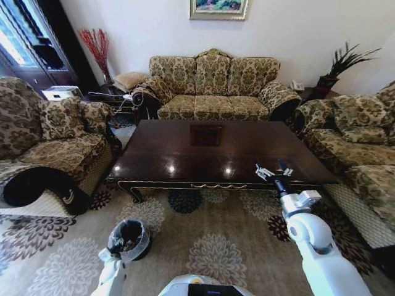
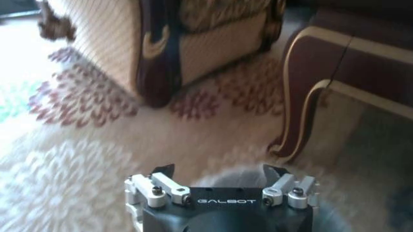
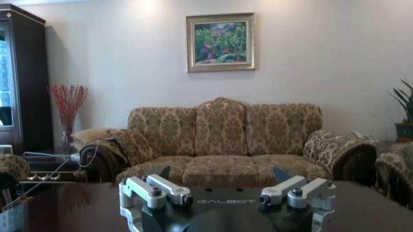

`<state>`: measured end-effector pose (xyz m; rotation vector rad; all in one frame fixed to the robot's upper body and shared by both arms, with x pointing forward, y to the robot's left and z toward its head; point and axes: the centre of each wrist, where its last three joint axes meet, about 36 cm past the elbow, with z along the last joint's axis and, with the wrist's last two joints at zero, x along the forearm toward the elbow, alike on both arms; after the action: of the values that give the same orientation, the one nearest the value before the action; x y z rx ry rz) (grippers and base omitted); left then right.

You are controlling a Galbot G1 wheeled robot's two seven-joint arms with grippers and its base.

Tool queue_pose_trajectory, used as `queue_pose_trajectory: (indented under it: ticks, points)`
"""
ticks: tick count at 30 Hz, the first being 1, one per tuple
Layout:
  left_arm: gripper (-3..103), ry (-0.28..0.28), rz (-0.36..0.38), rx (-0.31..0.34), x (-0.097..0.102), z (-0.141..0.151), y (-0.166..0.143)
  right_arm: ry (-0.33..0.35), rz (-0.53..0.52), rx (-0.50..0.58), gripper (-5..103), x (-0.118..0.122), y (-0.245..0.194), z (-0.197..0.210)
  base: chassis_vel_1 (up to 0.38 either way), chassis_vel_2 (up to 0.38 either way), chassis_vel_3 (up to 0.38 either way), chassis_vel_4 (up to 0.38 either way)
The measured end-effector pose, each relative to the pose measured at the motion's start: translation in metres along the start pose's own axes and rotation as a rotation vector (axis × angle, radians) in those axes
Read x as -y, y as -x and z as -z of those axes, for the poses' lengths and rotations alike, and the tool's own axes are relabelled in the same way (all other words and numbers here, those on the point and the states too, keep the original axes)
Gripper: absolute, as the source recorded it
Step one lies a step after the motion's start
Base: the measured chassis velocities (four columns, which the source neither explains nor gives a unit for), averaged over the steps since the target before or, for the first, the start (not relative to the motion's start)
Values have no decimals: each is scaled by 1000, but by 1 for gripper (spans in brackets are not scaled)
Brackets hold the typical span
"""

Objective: Move to the front of the table and place the trash on the table into the trash bin.

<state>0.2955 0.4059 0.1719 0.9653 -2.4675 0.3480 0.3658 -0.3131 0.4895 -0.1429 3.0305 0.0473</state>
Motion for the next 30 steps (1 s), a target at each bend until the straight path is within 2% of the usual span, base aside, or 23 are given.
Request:
queue_pose_trajectory:
  ticks: [1, 2, 3, 4, 5, 6, 8, 10, 11, 13, 14, 15, 17, 18, 21, 23, 25, 30]
  points:
    - [97, -1, -14, 40, 5, 14, -3, 0, 3, 4, 100, -2, 0, 1, 0, 0, 0, 0]
    - [97, -1, -14, 40, 5, 14, -3, 0, 3, 4, 100, -2, 0, 1, 0, 0, 0, 0]
    - [99, 19, -14, 88, 8, 23, -4, -2, 5, 7, 100, -3, 0, 2, 0, 0, 0, 0]
    - [99, 29, -13, 107, 8, 26, -5, -3, 6, 8, 100, -3, 0, 2, 0, 0, 0, 0]
    - [100, 56, -15, 165, 11, 33, -7, -5, 7, 10, 100, -5, 0, 3, 0, 0, 0, 0]
    - [100, 56, -15, 165, 11, 33, -7, -5, 7, 10, 100, -5, 0, 3, 0, 0, 0, 0]
    - [100, 91, -41, 291, 17, 58, -17, -12, 16, 10, 100, -7, -2, 6, 0, 0, 0, 0]
    - [100, 87, -127, 391, 29, 92, -43, -28, 29, -7, 100, -11, -6, 7, 0, 0, 0, 0]
    - [100, 87, -127, 391, 29, 92, -43, -28, 29, -7, 100, -11, -6, 7, 0, 0, 0, 0]
    - [100, 88, -226, 434, 39, 113, -70, -50, 40, -26, 100, -16, -13, 4, 0, 0, 0, 0]
    - [100, 96, -299, 450, 44, 126, -94, -63, 47, -42, 100, -20, -19, 1, 0, 0, 0, 0]
    - [100, 96, -299, 450, 44, 126, -94, -63, 47, -42, 100, -20, -19, 1, 0, 0, 0, 0]
    - [100, 124, -423, 473, 54, 141, -147, -93, 62, -81, 100, -33, -42, -9, 0, 0, 0, 0]
    - [100, 124, -423, 473, 54, 141, -147, -93, 62, -81, 100, -33, -42, -9, 0, 0, 0, 0]
    - [100, 163, -502, 462, 58, 148, -197, -113, 79, -120, 100, -59, -79, -14, 0, 0, 0, 0]
    - [100, 167, -514, 461, 59, 150, -203, -120, 76, -121, 100, -64, -83, -15, 0, 0, 0, 0]
    - [100, 177, -556, 462, 62, 155, -221, -158, 43, -114, 100, -80, -93, -11, 0, 0, 0, 0]
    - [100, 176, -609, 475, 65, 162, -238, -158, 18, -95, 100, -93, -97, 0, 0, 0, 0, 0]
